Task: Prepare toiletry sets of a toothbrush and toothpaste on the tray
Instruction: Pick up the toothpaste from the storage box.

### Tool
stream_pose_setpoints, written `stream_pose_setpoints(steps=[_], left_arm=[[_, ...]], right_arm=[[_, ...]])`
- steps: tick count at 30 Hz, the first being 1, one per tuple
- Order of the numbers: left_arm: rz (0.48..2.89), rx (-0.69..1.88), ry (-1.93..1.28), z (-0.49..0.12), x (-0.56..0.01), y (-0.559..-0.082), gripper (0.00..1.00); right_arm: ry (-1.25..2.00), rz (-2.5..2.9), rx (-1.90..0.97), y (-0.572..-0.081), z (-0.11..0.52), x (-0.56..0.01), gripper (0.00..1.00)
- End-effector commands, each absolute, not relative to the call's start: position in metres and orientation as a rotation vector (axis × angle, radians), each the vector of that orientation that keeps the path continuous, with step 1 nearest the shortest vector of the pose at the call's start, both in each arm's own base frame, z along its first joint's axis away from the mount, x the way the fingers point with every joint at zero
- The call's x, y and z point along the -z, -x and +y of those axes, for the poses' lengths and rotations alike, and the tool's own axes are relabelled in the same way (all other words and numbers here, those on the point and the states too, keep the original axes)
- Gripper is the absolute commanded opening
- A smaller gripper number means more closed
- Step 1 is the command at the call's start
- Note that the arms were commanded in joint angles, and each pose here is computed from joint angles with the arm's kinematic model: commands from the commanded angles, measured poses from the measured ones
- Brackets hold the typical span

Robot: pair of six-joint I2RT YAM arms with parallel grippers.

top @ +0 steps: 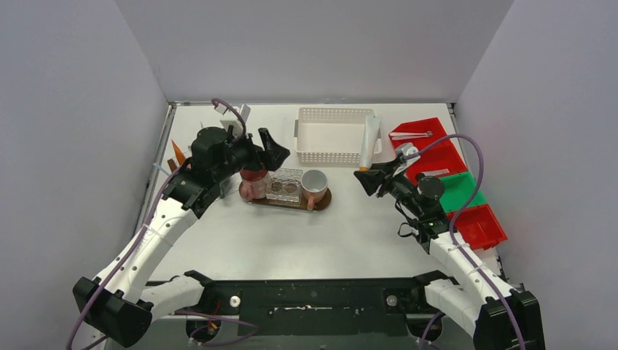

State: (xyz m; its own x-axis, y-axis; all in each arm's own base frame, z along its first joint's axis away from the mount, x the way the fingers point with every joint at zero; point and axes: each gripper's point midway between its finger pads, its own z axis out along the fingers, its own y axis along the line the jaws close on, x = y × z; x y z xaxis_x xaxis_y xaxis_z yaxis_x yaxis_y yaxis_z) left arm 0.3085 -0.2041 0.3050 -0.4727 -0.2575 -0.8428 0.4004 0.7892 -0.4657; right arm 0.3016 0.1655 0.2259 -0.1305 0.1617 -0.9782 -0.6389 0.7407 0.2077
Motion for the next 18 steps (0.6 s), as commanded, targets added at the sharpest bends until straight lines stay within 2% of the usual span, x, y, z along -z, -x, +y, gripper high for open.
stream_pose_setpoints(steps=[1, 18], left_arm=[[1.802, 0.906, -0.132, -0.232, -0.355, -0.307, 0.95], [1.802, 1.114, -0.134, -0.297, -0.37, -0.308, 0.95]], right_arm=[[0.57, 1.303, -0.727, -0.283, 0.187, -0.274, 0.0], [0.838, 1.157, -0.843, -0.229, 0.235, -0.277, 0.0]])
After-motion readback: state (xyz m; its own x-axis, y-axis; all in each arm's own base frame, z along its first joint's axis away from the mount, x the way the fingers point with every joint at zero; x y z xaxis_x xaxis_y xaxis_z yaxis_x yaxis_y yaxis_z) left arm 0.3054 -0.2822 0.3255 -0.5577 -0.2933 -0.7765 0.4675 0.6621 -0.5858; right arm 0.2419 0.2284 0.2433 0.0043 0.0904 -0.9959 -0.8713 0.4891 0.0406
